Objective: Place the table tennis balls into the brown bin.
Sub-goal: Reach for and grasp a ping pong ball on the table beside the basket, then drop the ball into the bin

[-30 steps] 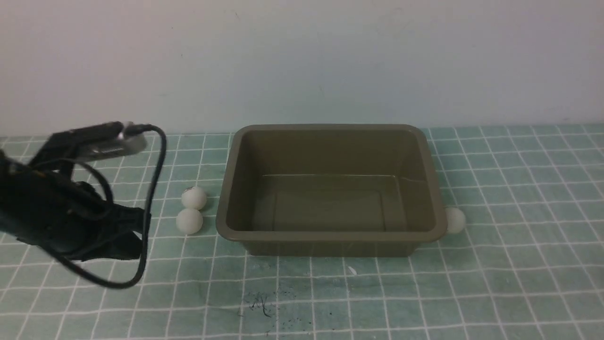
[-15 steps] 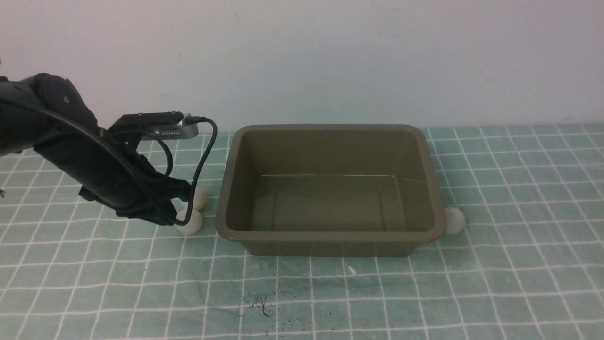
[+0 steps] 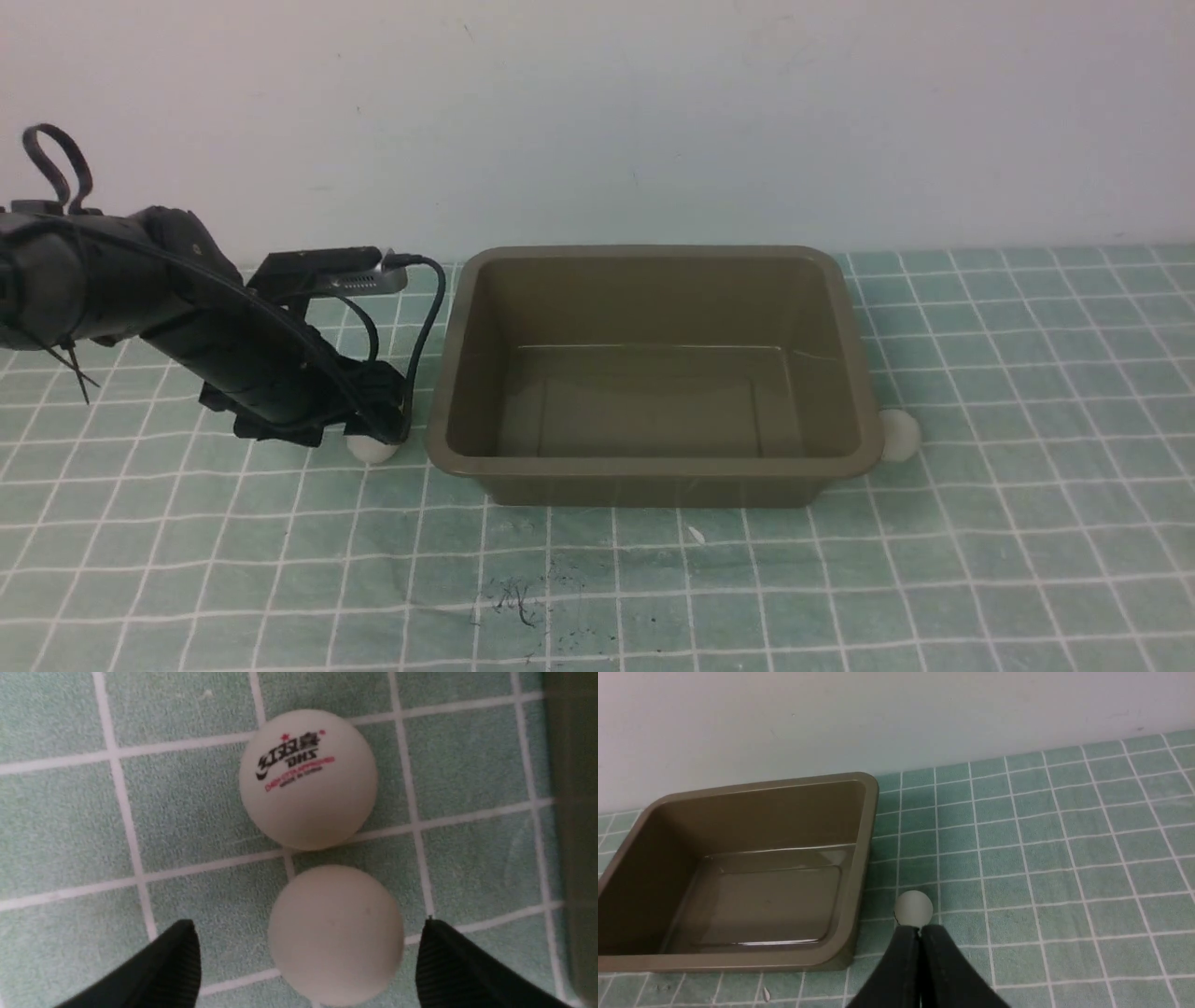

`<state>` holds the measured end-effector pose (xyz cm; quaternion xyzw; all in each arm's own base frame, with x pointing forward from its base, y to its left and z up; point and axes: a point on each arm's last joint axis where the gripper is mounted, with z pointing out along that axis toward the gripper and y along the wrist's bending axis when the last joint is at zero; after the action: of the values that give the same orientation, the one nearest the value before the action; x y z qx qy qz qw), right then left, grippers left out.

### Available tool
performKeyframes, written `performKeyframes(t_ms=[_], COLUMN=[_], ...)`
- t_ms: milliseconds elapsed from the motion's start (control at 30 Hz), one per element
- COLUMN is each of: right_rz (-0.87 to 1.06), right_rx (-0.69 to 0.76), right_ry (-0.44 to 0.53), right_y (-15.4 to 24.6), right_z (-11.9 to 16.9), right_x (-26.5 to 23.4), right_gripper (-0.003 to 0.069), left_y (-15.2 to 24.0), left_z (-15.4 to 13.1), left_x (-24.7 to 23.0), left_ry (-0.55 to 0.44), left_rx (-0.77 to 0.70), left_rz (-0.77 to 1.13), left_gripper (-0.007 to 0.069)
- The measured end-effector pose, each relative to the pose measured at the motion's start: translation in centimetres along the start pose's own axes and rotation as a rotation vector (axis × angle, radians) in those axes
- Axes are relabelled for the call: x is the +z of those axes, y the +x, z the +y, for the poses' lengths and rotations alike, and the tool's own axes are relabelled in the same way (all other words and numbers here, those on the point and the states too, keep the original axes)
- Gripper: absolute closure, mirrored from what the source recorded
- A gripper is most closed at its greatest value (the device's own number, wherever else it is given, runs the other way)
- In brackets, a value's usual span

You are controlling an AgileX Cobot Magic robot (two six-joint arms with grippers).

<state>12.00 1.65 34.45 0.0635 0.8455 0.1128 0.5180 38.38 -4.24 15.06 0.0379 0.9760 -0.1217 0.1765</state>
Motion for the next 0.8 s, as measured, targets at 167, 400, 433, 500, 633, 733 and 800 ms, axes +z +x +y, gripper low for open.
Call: performKeyframes(t_ms=[167,400,433,500,633,733,800], right_rz=[-0.001,0.194,0.203,0.286,0.412,0.506,0.529], right_rx=[-0.002,-0.016,-0.016,-0.019,-0.074,-0.087,-0.078], right_ry=[0.000,0.067,0.070,0.096,0.119,0.102,0.088], right_y=[0.0,-1.2,-1.2,-1.8,-2.8,-2.3,-2.2], right_z=[0.0,0.2,0.2,0.4,0.6,0.7,0.7], right_x=[0.1,2.5,2.7,4.3,9.6,14.2,15.5], right_gripper=[0.0673,0.0673,0.0673,0.0673,0.0660,0.0597,0.0568], left_y=[0.2,-2.0,-2.1,-3.1,-4.1,-3.7,-3.4], left_z=[0.2,-1.3,-1.4,-2.7,-7.1,-10.2,-10.9], left_x=[0.7,-6.1,-6.2,-9.1,-12.2,-11.0,-10.3], left_ry=[-0.010,-0.042,-0.042,-0.030,0.038,0.083,0.092], left_rx=[0.020,0.127,0.129,0.159,0.264,0.335,0.354], left_rz=[0.020,-0.002,-0.007,-0.074,-0.169,-0.141,-0.122], left_gripper=[0.0256,0.0273,0.0273,0.0273,0.0273,0.0273,0.0273])
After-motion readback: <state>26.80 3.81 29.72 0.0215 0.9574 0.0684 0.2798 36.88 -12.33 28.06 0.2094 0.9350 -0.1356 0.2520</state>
